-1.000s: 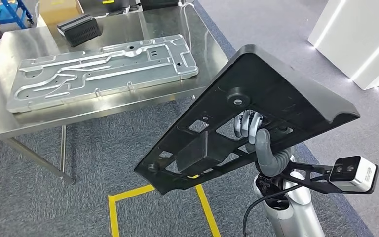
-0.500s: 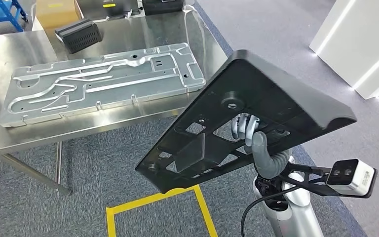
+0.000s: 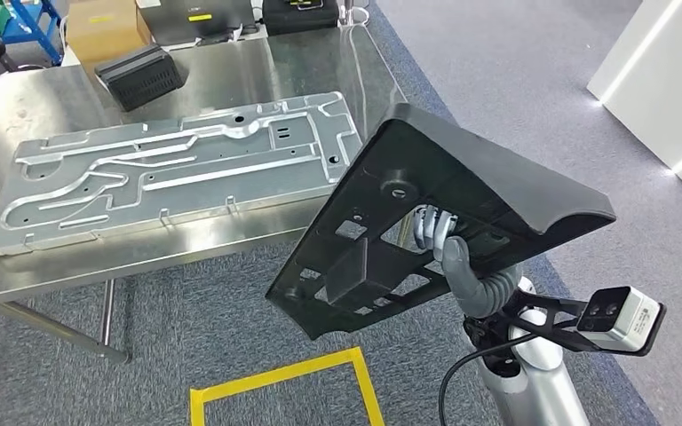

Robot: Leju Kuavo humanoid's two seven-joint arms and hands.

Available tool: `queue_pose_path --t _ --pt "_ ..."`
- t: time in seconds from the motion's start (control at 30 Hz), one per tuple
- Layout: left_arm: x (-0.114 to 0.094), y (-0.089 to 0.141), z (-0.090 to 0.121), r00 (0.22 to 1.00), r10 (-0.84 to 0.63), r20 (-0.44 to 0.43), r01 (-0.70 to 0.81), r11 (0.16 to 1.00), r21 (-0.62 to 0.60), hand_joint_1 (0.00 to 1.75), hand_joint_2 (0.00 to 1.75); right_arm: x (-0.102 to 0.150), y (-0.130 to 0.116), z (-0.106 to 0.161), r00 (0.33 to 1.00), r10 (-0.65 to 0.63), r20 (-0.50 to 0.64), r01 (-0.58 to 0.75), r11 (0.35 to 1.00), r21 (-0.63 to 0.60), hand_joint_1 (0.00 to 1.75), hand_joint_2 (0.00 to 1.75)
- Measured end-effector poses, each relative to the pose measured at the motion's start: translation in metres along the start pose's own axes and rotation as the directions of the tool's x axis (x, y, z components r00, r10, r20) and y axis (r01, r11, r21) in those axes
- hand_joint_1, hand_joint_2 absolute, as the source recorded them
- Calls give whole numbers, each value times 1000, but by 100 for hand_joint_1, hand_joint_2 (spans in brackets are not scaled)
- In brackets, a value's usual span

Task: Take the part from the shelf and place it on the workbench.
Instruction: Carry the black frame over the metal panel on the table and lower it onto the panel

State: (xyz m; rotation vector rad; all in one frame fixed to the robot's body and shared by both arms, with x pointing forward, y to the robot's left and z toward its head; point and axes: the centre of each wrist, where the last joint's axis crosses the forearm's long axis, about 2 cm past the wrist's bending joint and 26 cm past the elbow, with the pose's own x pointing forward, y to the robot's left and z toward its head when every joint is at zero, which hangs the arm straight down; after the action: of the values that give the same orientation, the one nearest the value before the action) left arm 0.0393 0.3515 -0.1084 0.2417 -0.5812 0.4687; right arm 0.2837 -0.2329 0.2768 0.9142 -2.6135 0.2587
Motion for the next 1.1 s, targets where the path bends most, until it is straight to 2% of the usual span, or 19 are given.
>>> queue_pose_path --t 0.5,0.6,0.67,0.87,1.1 --pt "2 -1 -1 1000 -1 7 1 1000 -6 0 0 4 -8 4 1000 28 -5 -29 1000 -5 175 175" --pt "3 -2 -1 1000 -3 11 3 1000 -9 0 0 6 -9 -2 999 34 23 -34 999 21 175 175" --pt "4 -2 -2 1000 -6 15 6 1000 -12 0 0 8 -12 -15 997 49 58 -52 997 52 175 175" --pt "7 -4 -3 1000 -9 29 9 1000 -18 0 0 23 -25 -78 984 87 155 -106 987 123 175 175" --pt "8 -7 -4 999 -4 39 5 999 -38 0 0 44 -42 -181 966 181 184 -206 970 129 175 175"
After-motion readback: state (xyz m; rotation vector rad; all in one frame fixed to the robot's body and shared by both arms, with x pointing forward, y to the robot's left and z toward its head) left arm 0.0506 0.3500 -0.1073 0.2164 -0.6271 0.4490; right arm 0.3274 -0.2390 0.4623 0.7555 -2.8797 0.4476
